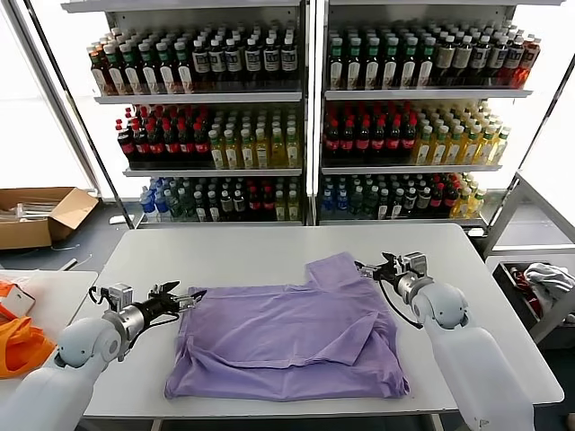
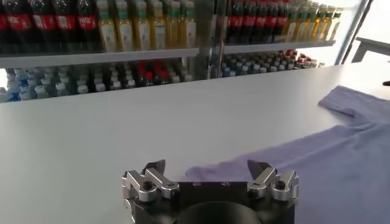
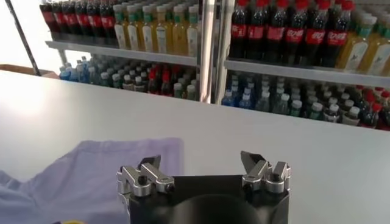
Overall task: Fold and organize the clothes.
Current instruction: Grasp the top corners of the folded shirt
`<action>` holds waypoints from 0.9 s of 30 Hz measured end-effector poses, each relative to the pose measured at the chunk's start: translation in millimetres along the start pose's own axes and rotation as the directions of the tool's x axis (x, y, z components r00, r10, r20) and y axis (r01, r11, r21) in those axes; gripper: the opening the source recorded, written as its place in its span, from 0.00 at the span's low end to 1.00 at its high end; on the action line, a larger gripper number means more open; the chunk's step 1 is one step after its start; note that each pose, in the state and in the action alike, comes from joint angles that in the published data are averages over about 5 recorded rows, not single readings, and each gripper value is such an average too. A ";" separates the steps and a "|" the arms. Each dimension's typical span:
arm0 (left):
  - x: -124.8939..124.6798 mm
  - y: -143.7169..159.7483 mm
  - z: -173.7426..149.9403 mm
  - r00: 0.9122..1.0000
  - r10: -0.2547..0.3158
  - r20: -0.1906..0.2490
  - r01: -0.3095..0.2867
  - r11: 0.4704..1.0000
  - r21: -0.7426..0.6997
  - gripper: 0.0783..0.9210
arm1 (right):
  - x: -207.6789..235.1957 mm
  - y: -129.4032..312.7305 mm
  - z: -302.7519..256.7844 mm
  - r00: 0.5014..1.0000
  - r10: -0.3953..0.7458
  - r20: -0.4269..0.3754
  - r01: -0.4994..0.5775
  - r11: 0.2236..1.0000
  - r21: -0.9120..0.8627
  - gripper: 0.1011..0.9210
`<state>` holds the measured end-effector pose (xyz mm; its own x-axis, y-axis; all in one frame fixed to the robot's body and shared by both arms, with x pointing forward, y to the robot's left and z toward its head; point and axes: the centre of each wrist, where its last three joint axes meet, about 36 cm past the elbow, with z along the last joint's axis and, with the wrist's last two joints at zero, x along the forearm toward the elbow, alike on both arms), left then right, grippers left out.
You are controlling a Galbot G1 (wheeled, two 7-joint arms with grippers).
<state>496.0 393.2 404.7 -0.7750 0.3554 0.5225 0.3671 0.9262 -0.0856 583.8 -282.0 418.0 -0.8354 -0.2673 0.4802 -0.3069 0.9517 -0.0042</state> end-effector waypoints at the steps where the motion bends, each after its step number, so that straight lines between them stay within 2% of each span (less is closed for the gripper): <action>1: -2.2 1.0 0.9 1.000 -0.001 -0.003 0.001 1.000 0.002 0.88 | -3.3 1.2 -0.8 1.000 -0.001 -0.001 0.001 1.000 -0.003 0.88; 6: -9.7 3.6 5.3 1.000 -0.006 -0.020 0.007 1.000 0.008 0.83 | -17.9 6.5 -3.8 1.000 -0.003 -0.008 0.003 1.000 -0.014 0.88; 12: -11.4 2.4 9.8 1.000 -0.001 -0.027 0.002 1.000 0.013 0.63 | -32.2 14.8 -5.8 1.000 -0.011 -0.019 0.010 1.000 -0.021 0.84; 27: -5.2 -0.9 23.2 0.999 0.031 -0.041 -0.030 0.999 0.020 0.12 | -46.4 27.8 5.4 0.998 -0.040 -0.044 0.036 0.995 -0.088 0.33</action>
<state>487.7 393.4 382.3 -0.7412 0.3785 0.5544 0.3798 0.9174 -0.1185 611.6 -243.9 390.8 -0.8015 -0.2982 0.5183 -0.2954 0.9511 0.0904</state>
